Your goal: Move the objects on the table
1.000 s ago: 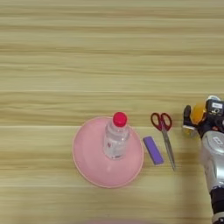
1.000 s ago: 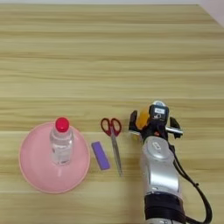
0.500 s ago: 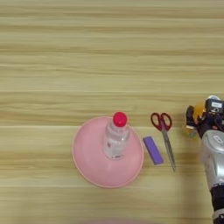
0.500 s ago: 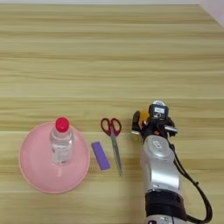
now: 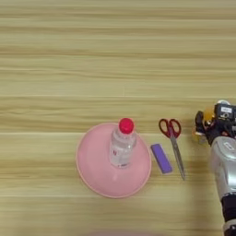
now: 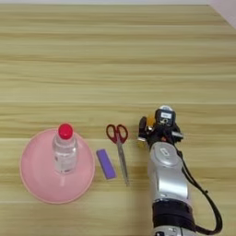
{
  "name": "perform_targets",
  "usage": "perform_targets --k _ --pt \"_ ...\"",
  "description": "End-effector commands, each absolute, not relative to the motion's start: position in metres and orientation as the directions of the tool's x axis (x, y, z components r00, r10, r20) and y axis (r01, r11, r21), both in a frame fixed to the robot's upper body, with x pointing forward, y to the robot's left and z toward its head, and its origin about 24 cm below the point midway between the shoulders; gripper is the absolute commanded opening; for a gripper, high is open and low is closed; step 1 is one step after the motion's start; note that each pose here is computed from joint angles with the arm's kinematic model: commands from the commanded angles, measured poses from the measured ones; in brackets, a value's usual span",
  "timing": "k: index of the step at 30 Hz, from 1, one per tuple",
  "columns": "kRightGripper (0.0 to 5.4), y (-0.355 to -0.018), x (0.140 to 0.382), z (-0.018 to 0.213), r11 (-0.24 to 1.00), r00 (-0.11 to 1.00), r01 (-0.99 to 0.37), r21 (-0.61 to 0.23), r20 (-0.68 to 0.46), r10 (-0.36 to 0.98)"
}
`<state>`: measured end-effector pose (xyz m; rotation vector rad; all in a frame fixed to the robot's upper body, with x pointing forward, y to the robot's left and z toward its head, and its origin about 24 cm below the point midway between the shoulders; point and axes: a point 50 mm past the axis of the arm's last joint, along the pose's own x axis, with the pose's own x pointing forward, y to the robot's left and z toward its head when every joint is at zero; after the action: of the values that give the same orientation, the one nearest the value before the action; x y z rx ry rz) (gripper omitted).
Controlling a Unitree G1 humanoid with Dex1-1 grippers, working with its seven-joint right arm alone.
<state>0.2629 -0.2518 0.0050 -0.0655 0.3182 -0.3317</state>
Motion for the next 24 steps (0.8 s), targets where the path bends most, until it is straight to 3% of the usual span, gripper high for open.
perform_targets --k 1,10,24 --pt "3.62 -0.244 0.283 0.05 0.958 0.96 0.262 -0.115 -0.068 -0.27" --pt "3.62 -0.226 0.284 0.065 0.976 0.985 0.172 -0.131 0.057 -0.166" --pt "3.61 -0.181 0.286 0.065 0.994 0.995 -0.059 -0.095 0.078 0.067"
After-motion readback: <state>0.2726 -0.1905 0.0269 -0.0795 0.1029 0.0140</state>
